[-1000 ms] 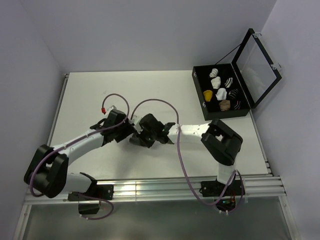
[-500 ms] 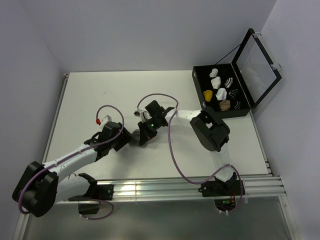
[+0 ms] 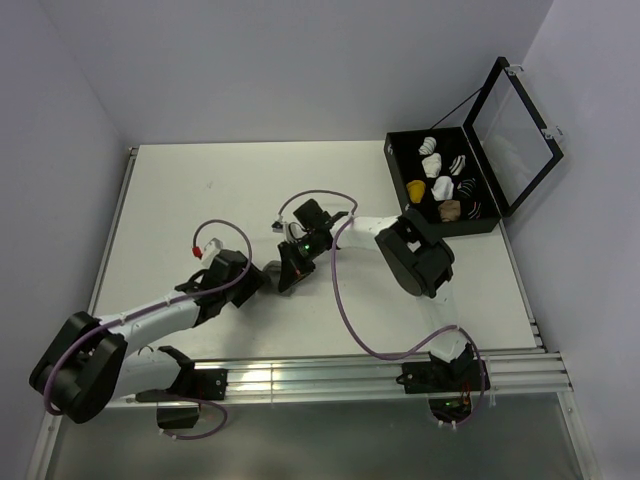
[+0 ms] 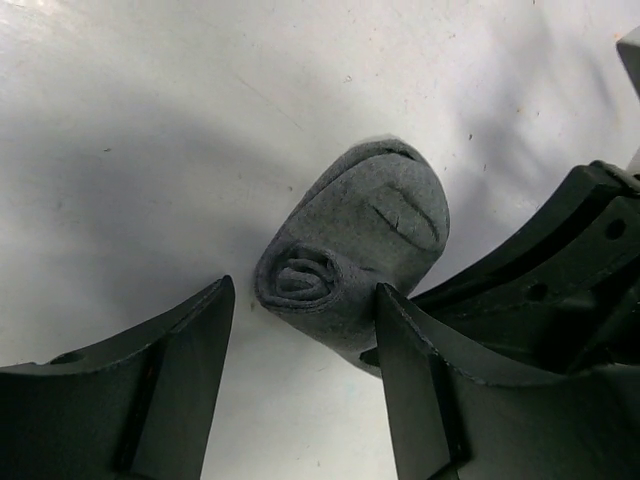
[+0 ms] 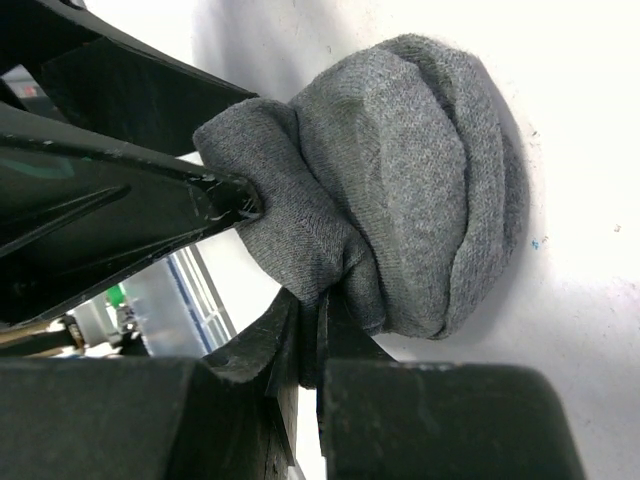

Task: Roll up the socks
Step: Roll the sock at the center of the board.

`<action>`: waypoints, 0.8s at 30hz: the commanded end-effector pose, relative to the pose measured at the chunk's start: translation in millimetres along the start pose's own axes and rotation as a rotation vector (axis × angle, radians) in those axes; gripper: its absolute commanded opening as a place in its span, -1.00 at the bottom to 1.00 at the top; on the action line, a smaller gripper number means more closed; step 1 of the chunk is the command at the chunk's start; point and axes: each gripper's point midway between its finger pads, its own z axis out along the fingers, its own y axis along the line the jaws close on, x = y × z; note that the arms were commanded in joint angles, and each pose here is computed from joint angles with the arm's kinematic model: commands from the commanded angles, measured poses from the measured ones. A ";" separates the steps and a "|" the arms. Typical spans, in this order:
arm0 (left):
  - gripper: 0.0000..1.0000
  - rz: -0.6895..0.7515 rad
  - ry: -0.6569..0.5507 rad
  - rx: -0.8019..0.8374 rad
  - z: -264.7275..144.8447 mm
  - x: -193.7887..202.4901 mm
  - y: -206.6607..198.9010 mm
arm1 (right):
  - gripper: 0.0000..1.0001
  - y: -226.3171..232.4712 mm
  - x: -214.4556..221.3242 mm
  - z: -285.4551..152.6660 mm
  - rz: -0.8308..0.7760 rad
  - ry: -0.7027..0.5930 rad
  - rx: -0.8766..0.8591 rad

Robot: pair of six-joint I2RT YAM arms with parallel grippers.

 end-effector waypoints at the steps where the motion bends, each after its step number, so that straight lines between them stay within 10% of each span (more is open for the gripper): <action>1: 0.26 -0.020 -0.014 -0.042 7.5 2.5 12.7 | -0.99 -19.0 19.1 6.3 0.110 0.045 0.018; 6: 0.06 -0.007 -0.003 -0.069 12.3 5.2 17.8 | -0.94 -16.2 15.2 3.9 0.115 0.020 0.008; 15: -0.96 0.112 0.051 -0.076 21.2 7.9 3.7 | -0.46 -1.6 -5.8 -33.6 -0.135 -0.209 0.152; 24: -0.99 0.260 0.160 -0.112 25.8 11.4 -15.9 | -0.05 23.3 -16.9 -76.2 -0.508 -0.537 0.494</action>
